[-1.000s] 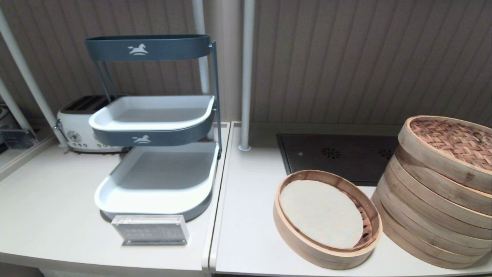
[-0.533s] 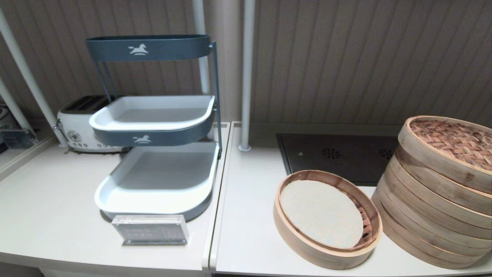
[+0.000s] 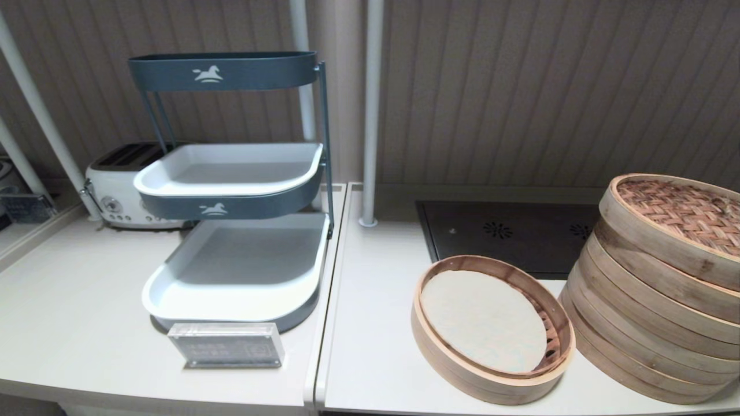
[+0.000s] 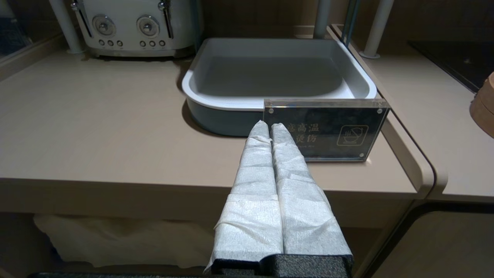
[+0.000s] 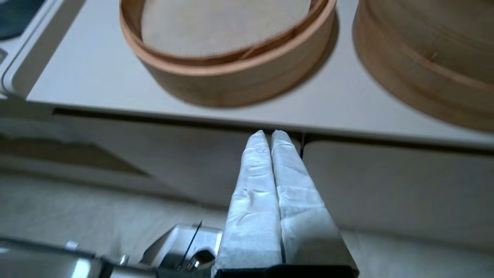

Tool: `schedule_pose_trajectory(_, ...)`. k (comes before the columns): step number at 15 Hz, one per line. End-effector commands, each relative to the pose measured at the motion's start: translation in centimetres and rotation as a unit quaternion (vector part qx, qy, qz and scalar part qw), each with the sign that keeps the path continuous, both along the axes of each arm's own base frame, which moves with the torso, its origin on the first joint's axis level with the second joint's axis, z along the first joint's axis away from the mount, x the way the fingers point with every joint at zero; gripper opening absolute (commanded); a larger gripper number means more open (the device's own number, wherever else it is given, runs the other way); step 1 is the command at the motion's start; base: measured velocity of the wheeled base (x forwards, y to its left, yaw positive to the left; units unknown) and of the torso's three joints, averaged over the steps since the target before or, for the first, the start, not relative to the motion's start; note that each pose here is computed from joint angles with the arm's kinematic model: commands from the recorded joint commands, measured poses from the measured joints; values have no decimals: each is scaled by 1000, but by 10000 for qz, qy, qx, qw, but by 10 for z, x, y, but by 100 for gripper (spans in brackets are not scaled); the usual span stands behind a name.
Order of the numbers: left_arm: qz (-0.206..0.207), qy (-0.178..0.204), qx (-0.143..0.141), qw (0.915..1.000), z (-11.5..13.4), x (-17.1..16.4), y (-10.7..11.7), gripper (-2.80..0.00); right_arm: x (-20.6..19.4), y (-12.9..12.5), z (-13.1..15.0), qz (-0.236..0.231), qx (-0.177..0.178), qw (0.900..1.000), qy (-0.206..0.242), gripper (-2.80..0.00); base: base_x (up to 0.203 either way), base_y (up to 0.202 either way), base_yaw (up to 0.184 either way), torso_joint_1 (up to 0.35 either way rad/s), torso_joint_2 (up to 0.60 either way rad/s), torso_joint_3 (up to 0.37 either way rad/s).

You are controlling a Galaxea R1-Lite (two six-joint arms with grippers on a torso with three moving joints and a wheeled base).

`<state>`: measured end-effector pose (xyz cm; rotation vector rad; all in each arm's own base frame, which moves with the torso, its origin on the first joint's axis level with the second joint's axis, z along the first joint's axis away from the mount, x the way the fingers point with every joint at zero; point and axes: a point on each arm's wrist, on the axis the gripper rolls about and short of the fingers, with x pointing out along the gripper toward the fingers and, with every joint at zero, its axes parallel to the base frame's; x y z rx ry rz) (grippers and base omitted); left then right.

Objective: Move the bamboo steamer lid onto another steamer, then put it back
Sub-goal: Pick up the steamer

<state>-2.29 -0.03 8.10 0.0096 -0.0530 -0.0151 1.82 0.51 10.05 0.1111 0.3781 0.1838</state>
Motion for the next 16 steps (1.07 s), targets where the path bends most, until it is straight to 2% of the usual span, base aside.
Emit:
schedule_pose_trajectory(1,0,133,0,9999,-8,2,0,-280,-10,3,-6,129,-171,9968,-776,-280,0,0,0,0,0,0)
schedule_pose_trajectory(4,0,127,0,9999,-8,2,0,-280,-18,3,-8,-47,-311,9915,-1264,-280,0,0,0,0,0,0)
schedule_pose_trajectory(6,0,134,0,9999,-8,2,0,-280,-17,2,-8,-281,-412,9904,-1289,-280,0,0,0,0,0,0)
schedule_pose_trajectory(8,0,127,0,9999,-8,2,0,-280,-16,0,-6,-498,-743,9830,-1603,-280,0,0,0,0,0,0)
schedule_pose_trajectory(9,0,134,0,9999,-8,2,0,-280,-16,0,-6,-505,-852,9819,-1612,-280,0,0,0,0,0,0)
schedule_pose_trajectory(11,0,130,0,9999,-8,2,0,-280,-16,1,-8,-280,-945,9832,-1533,-280,0,0,0,0,0,0)
schedule_pose_trajectory(12,0,127,0,9999,-8,2,0,-280,-15,2,-7,214,-854,9836,-1572,-280,0,0,0,0,0,0)
schedule_pose_trajectory(13,0,127,0,9999,-8,2,0,-280,-16,3,-7,514,-776,9833,-1566,-280,0,0,0,0,0,0)
schedule_pose_trajectory(14,0,134,0,9999,-8,2,0,-280,-16,3,-7,442,-804,9830,-1588,-280,0,0,0,0,0,0)
schedule_pose_trajectory(16,0,127,0,9999,-8,2,0,-280,-17,0,-7,-73,-984,9826,-1572,-280,0,0,0,0,0,0)
